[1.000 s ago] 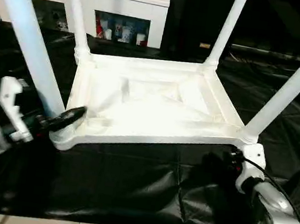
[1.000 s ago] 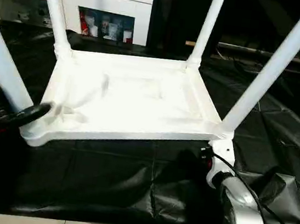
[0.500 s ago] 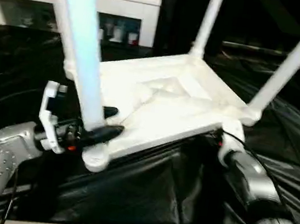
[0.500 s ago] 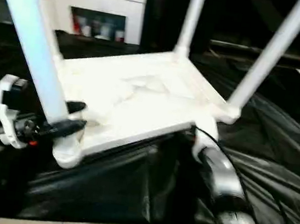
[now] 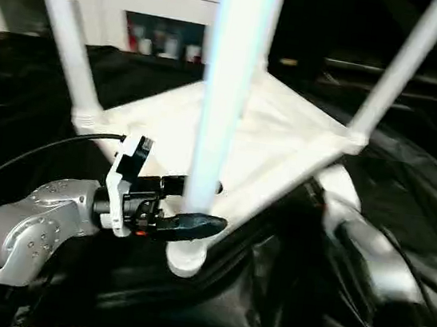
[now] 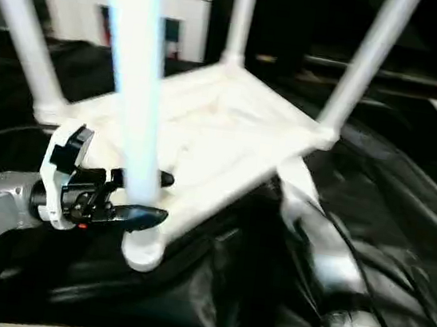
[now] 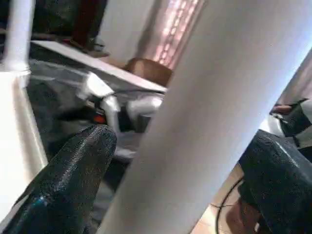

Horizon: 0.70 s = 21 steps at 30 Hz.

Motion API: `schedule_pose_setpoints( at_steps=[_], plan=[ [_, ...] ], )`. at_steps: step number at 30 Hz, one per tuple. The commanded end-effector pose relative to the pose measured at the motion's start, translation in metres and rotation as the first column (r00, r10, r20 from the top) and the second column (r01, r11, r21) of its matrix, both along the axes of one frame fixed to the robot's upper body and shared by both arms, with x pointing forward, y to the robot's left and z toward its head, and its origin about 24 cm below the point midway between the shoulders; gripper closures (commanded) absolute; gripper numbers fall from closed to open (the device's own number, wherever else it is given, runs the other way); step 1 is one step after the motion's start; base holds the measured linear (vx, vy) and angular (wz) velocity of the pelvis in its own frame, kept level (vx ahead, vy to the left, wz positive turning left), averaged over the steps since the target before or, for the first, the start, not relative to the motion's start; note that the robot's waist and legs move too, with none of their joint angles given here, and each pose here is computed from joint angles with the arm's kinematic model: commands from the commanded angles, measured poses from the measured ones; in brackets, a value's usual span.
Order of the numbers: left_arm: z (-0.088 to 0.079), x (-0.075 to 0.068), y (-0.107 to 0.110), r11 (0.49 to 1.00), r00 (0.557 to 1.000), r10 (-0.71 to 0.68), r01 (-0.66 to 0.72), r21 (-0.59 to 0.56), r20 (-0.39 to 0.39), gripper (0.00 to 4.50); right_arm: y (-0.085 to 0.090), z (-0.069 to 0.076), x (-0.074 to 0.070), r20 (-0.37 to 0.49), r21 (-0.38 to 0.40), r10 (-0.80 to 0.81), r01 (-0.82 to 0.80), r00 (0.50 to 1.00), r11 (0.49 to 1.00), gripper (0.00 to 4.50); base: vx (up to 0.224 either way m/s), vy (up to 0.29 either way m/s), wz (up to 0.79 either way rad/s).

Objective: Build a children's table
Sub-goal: Rotate table base

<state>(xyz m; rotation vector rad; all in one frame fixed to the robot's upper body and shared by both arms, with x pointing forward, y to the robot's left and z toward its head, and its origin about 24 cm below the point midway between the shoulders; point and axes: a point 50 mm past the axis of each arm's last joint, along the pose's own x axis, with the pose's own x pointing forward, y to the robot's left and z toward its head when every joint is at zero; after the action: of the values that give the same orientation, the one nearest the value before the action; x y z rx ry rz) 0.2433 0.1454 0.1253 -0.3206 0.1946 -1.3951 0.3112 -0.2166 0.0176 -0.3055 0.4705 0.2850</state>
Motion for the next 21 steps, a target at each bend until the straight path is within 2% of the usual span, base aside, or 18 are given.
schedule_pose_setpoints(
  at_steps=[1,5,6,10,14,15,16,17,18,19,20,21],
  plan=[
    [0.003,0.000,0.000,1.000,1.000,-0.004,0.004,0.017,0.019,0.01,-0.031,-0.017,-0.022,-0.124,-0.021,-0.117,0.115,0.985,0.993,0.69,0.000,0.000,0.00],
    [0.003,0.002,0.001,1.000,1.000,-0.010,0.010,0.028,0.021,0.01,-0.043,-0.028,-0.041,-0.202,-0.027,-0.131,0.128,0.971,0.991,0.69,0.000,0.000,0.00],
    [0.004,0.003,0.002,0.999,1.000,-0.014,0.013,0.039,0.027,0.01,-0.045,-0.032,-0.050,-0.245,-0.016,-0.126,0.126,0.961,0.992,0.69,0.000,0.000,0.00],
    [0.009,0.006,0.006,0.999,0.999,-0.009,0.007,0.051,0.045,0.01,-0.056,-0.043,-0.065,-0.346,-0.006,-0.110,0.115,0.932,0.993,0.69,0.000,0.000,0.00],
    [0.013,0.007,0.010,0.999,0.998,0.002,-0.005,0.051,0.060,0.01,-0.062,-0.045,-0.080,-0.408,0.010,-0.076,0.088,0.910,0.996,0.69,0.000,0.000,0.00],
    [0.015,0.007,0.011,0.999,0.997,0.008,-0.012,0.050,0.071,0.01,-0.066,-0.037,-0.082,-0.388,0.035,-0.041,0.059,0.921,0.998,0.69,0.000,0.000,0.00],
    [0.018,0.007,0.012,0.999,0.997,0.014,-0.017,0.046,0.080,0.01,-0.068,-0.025,-0.080,-0.337,0.080,-0.006,0.035,0.941,0.996,0.69,0.000,0.000,0.00],
    [0.019,0.007,0.013,0.999,0.997,0.015,-0.018,0.043,0.082,0.01,-0.069,-0.020,-0.077,-0.311,0.102,0.004,0.029,0.950,0.994,0.69,0.000,0.000,0.00],
    [0.021,0.007,0.013,0.999,0.996,0.016,-0.019,0.036,0.088,0.01,-0.069,-0.002,-0.068,-0.226,0.166,0.029,0.009,0.974,0.986,0.69,0.000,0.000,0.00],
    [0.023,0.008,0.012,1.000,0.995,0.013,-0.015,0.026,0.094,0.01,-0.068,0.023,-0.054,-0.107,0.251,0.054,-0.026,0.993,0.968,0.69,0.000,0.000,0.00],
    [0.023,0.008,0.012,1.000,0.995,0.013,-0.015,0.026,0.094,0.01,-0.068,0.023,-0.054,-0.107,0.251,0.054,-0.026,0.993,0.968,0.69,0.000,0.000,0.00],
    [0.024,0.008,0.011,1.000,0.995,0.010,-0.012,0.016,0.098,0.01,-0.067,0.037,-0.044,-0.043,0.275,0.065,-0.051,0.997,0.960,0.69,0.000,0.000,0.00]
  ],
)
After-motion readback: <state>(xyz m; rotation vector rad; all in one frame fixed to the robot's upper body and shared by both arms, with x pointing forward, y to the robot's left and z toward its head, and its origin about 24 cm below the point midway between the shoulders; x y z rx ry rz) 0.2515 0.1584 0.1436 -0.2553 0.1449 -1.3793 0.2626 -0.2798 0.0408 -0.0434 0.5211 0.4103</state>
